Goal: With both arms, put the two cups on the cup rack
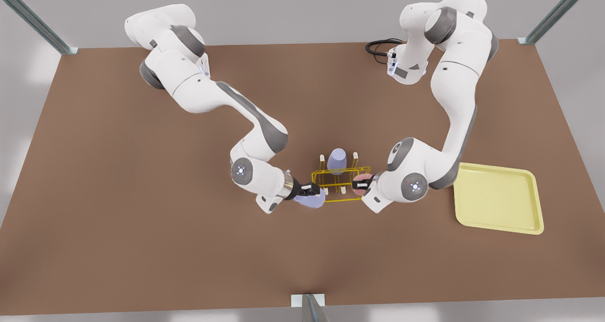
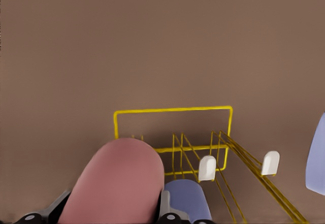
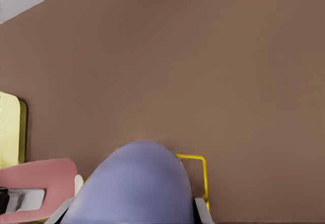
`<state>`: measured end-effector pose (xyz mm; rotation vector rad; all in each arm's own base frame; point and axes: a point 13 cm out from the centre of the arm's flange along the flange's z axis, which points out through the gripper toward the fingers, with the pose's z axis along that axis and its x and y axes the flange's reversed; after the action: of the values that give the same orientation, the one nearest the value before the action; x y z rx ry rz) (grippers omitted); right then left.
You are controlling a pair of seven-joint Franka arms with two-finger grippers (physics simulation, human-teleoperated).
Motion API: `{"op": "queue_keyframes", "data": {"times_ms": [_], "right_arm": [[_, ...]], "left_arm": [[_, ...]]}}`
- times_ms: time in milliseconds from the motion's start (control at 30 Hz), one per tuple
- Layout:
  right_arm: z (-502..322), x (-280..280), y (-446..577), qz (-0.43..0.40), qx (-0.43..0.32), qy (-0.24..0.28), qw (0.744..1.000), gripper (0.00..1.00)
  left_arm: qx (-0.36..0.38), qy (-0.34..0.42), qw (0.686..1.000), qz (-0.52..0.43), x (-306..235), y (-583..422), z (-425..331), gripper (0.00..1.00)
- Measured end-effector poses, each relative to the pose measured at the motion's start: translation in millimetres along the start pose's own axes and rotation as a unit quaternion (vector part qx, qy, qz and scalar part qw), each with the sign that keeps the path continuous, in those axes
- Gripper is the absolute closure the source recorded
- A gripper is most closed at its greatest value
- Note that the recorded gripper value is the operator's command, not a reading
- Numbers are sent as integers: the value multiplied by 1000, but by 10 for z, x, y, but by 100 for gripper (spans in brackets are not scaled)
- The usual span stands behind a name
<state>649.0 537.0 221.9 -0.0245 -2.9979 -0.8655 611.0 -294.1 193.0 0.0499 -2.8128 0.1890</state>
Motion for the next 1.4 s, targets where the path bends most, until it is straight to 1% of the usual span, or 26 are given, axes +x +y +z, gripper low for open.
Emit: {"op": "queue_keyframes", "data": {"times_ms": [267, 400, 567, 600, 667, 733, 767, 800, 867, 900, 933, 967, 1000, 1033, 1067, 1100, 1133, 1167, 1200, 1233, 1300, 1333, 1400], "right_arm": [[229, 179, 102, 1, -2, 14, 1000, 19], [324, 217, 80, 3, 0, 19, 1000, 19], [399, 273, 140, 0, -6, 25, 1000, 19], [404, 278, 144, 0, -7, 26, 1000, 0], [407, 285, 146, 0, -6, 26, 1000, 0], [402, 297, 164, -1, -8, 28, 1000, 0], [401, 299, 166, -1, -8, 29, 1000, 0], [398, 300, 167, -1, -9, 29, 1000, 0], [317, 263, 210, -3, -12, 25, 1000, 0], [222, 212, 218, -2, -14, 21, 1000, 0], [122, 152, 202, 0, -14, 18, 1000, 0], [8, 87, 168, 2, -14, 14, 1000, 0], [-159, 23, 145, 1, -9, 8, 1000, 0], [-456, -146, -9, -2, 16, -14, 1000, 0], [-792, -414, -409, -7, 68, -42, 997, 0], [-1108, -708, -1047, 3, 119, -58, 991, 0], [-1487, -1015, -1897, 31, 164, -68, 984, 0], [-1909, -1235, -2802, 63, 204, -74, 974, 0], [-2430, -1333, -3543, 94, 230, -81, 965, 0], [-2982, -1273, -3977, 114, 249, -85, 958, 0], [-3928, -931, -4098, 119, 273, -93, 950, 0], [-4254, -792, -4094, 119, 277, -95, 949, 0], [-4652, -540, -4081, 119, 279, -87, 949, 0]], "left_arm": [[11, 24, 1000, -7, 141, -112, 24, 0], [-50, 25, 998, -10, 195, 83, 55, 0], [-54, 44, 997, -22, 312, 72, 70, 0], [-53, 44, 997, -24, 316, 61, 48, 0], [-47, 35, 998, -30, 274, 27, -83, 0], [-33, 12, 999, -40, 174, 15, -389, 0], [-20, -9, 999, -48, 100, 32, -728, 0], [-2, -39, 997, -62, 33, 155, -1253, 0], [15, -94, 991, -97, 169, 606, -2269, 0], [5, -116, 987, -113, 325, 900, -2650, 0], [-48, -127, 981, -138, 547, 1295, -2803, 0], [-89, -119, 977, -152, 828, 1558, -2771, 0], [-103, -107, 977, -154, 999, 1710, -2742, 0], [-107, -98, 978, -151, 1101, 1816, -2743, 0], [-109, -88, 979, -145, 1170, 1883, -2738, 0], [-107, -77, 982, -138, 1227, 1929, -2732, 0], [-104, -68, 984, -131, 1269, 1972, -2730, 0], [-103, -60, 985, -122, 1302, 1992, -2722, 0], [-102, -53, 987, -112, 1331, 1996, -2712, 0], [-102, -47, 988, -102, 1355, 1991, -2702, 0], [-102, -36, 991, -82, 1395, 1978, -2680, 0], [-102, -32, 992, -73, 1410, 1974, -2672, 0], [-103, -24, 993, -57, 1423, 1974, -2647, 0]]}}
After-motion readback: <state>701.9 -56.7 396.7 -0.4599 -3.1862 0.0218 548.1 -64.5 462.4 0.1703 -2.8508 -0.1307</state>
